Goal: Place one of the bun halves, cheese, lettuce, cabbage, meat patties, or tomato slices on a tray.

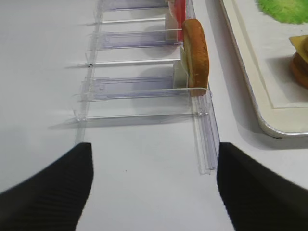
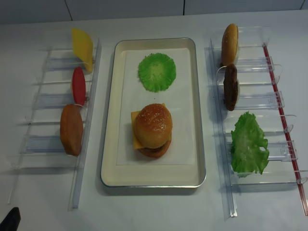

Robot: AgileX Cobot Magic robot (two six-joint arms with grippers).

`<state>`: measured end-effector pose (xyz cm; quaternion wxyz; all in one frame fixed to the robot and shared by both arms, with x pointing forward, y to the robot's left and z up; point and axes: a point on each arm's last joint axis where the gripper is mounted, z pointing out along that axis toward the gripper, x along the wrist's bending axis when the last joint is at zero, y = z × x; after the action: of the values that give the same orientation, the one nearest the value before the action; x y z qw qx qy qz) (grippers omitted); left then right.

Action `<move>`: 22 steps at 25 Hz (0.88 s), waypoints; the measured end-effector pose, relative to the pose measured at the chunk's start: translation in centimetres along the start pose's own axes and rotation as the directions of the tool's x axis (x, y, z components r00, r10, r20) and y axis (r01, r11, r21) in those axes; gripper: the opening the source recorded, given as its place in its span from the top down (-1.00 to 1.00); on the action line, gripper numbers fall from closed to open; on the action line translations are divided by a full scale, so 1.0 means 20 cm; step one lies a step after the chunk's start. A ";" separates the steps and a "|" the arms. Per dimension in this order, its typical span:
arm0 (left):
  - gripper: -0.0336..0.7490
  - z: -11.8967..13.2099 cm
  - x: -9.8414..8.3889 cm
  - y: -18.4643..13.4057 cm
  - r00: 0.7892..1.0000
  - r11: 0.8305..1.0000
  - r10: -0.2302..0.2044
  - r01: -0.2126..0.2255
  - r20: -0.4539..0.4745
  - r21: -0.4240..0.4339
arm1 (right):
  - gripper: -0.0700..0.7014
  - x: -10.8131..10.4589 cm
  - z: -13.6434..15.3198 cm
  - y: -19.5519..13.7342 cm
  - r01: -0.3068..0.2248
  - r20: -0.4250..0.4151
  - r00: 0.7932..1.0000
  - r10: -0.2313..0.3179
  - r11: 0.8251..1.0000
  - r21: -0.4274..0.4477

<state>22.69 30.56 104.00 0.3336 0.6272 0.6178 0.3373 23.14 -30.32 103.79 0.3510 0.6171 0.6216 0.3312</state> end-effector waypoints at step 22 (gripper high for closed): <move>-0.35 0.00 0.00 0.00 1.000 1.000 0.000 0.000 0.000 0.000 | -0.97 0.00 0.00 0.00 0.000 0.000 1.000 0.000 1.000 0.000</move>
<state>22.69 30.56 104.00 0.3336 0.6272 0.6178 0.3373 23.14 -30.32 103.79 0.3510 0.6171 0.6216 0.3312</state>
